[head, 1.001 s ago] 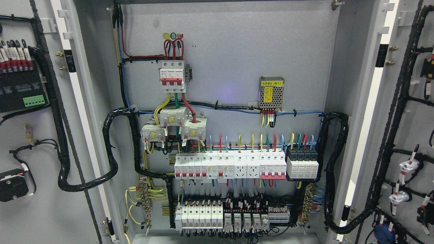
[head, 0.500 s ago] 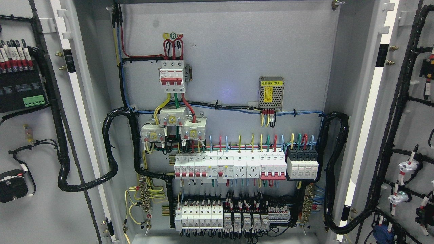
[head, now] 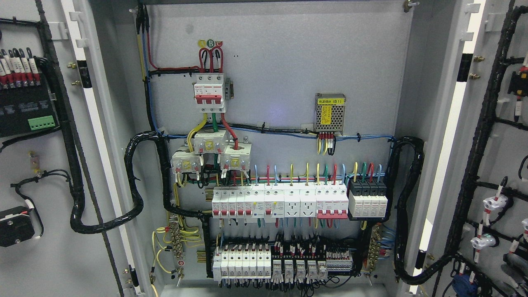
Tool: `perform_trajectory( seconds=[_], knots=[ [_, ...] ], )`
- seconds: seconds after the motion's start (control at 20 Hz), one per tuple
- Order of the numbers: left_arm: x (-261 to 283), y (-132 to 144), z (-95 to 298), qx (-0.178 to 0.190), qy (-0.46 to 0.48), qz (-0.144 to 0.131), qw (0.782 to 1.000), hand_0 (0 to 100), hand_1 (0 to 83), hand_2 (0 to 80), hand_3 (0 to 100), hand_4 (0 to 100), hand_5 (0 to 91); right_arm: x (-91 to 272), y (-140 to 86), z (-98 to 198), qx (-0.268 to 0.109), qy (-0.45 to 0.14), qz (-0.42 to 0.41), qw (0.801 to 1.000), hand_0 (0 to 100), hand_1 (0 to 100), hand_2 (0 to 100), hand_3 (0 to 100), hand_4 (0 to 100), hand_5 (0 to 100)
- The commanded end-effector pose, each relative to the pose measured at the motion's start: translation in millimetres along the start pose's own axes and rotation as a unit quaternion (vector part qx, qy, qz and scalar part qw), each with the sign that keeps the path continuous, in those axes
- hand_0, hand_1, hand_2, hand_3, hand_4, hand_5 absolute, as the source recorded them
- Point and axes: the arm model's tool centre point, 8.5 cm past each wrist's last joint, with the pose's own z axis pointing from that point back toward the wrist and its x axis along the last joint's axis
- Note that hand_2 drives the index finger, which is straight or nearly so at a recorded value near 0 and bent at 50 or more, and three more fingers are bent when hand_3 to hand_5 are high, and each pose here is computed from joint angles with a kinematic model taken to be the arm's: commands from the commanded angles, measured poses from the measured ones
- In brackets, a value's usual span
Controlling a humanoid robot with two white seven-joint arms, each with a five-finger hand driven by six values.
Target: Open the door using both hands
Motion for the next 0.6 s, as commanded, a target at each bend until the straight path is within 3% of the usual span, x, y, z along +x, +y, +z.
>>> perform_trajectory(
  seconds=[0.0,0.35,0.55],
  knots=[
    [27.6,-39.1,4.0,-0.05,-0.031,0.034,0.998,0,0.0,0.0,0,4,0.0,-31.9,44.2,-3.9,0.039,0.027,-0.049,0.998,0,0,0,0,0,0],
    [29.1,-79.8,35.7,-0.097,-0.005,0.065,0.993,0,0.0,0.0,0,4,0.0,-64.1,75.4,1.5,0.037,0.065,-0.074,0.994,0,0,0,0,0,0],
    [7.6,-114.9,67.2,-0.117,0.028,0.074,0.99,0,0.0,0.0,0,4,0.0,-89.8,106.4,14.8,0.037,0.082,-0.097,0.991,0,0,0,0,0,0]
  ],
)
